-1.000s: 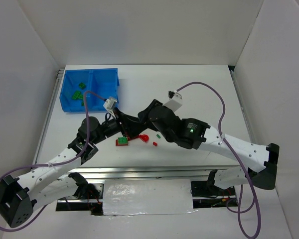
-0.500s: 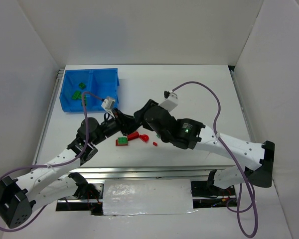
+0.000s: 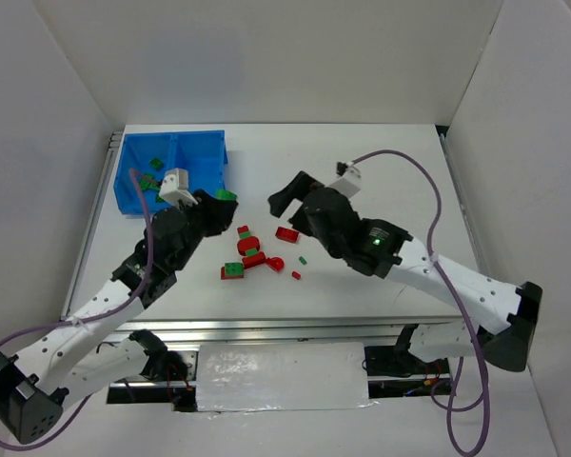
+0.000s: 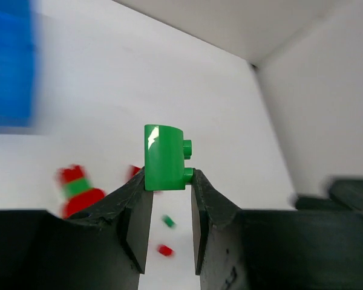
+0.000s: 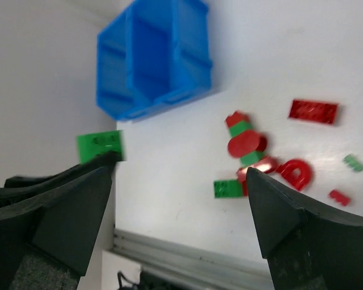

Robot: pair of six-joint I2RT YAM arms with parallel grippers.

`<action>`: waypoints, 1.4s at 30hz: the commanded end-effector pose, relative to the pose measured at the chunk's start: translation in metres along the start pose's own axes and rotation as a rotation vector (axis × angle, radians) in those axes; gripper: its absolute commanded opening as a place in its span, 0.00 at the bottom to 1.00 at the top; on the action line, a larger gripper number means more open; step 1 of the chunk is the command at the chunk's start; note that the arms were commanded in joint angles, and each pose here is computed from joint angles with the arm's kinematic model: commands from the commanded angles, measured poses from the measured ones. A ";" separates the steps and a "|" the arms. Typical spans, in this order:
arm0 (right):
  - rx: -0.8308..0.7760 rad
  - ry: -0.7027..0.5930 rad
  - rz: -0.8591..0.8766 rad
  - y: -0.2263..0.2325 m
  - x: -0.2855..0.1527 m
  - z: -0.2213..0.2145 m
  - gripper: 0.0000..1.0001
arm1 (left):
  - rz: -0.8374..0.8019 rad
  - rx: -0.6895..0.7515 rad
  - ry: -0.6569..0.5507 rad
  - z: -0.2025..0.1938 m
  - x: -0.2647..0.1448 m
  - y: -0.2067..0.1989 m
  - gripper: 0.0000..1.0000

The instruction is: Sort the legos into containers by color

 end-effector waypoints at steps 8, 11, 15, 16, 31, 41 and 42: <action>-0.035 -0.081 -0.019 -0.061 -0.019 0.042 1.00 | 0.798 -0.035 -0.202 0.133 0.072 0.136 0.01; -0.104 -0.040 -0.044 -0.066 -0.014 0.038 1.00 | 0.849 -0.052 -0.165 0.155 0.108 0.172 0.05; -0.154 -0.020 -0.075 -0.076 -0.005 0.034 1.00 | 0.970 -0.087 -0.092 0.165 0.139 0.232 0.17; -0.160 -0.010 -0.083 -0.079 -0.003 0.031 1.00 | 0.977 -0.080 -0.109 0.174 0.143 0.234 0.22; -0.282 0.164 -0.292 -0.104 0.055 -0.004 0.97 | 0.910 -0.130 -0.072 0.209 0.109 0.183 0.98; -0.314 0.269 -0.533 -0.158 0.106 -0.058 0.67 | 0.441 0.070 0.247 0.088 0.005 0.049 0.99; -0.322 0.273 -0.532 -0.157 0.109 -0.059 0.65 | 0.423 0.081 0.311 0.065 0.001 0.055 0.99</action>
Point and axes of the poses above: each gripper's point midway between its finger pads, its own x axis out along the fingers, its own y axis along the line the jaws close on, z = x × y, the point moved 9 cm from there along -x, back along the fingers, and after that the axes turned 1 degree about x, right-handed, at the moved point
